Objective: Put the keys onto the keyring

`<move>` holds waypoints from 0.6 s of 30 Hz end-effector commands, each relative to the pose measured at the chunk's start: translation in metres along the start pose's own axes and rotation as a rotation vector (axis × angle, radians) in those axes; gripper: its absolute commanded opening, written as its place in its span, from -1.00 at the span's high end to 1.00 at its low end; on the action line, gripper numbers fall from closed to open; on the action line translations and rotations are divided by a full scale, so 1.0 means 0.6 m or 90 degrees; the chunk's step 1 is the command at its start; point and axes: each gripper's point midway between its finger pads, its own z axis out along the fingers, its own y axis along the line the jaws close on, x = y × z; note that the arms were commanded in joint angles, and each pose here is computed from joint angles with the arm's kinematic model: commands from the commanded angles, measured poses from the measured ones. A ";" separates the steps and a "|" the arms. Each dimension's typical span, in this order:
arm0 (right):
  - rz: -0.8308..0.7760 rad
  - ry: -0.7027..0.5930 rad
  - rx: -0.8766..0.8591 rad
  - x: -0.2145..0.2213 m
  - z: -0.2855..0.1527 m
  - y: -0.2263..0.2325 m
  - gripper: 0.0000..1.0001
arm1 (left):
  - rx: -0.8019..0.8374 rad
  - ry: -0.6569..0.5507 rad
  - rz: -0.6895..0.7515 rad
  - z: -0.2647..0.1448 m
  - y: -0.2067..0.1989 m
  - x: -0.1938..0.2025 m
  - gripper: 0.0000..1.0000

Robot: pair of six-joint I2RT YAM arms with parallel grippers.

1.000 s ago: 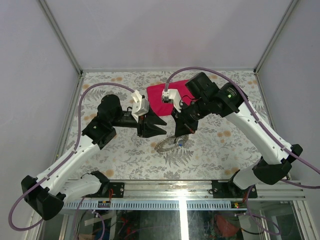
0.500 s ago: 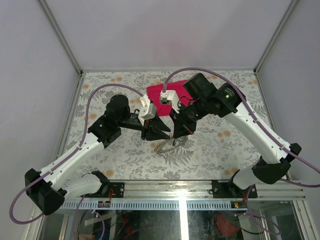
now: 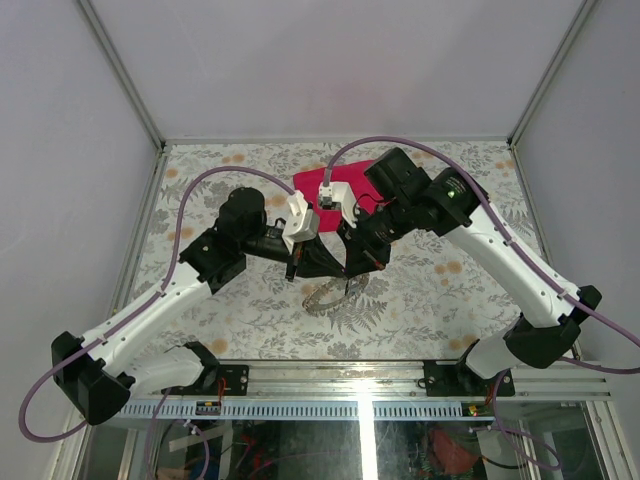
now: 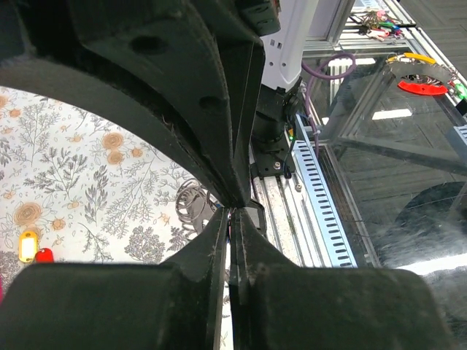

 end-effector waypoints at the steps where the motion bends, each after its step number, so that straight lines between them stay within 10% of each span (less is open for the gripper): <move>1: -0.024 -0.045 -0.006 -0.022 -0.011 0.016 1.00 | 0.000 -0.002 0.036 -0.001 -0.002 -0.020 1.00; 18: -0.112 -0.309 0.172 -0.077 -0.091 -0.003 0.25 | -0.104 -0.063 0.042 -0.022 0.011 -0.081 1.00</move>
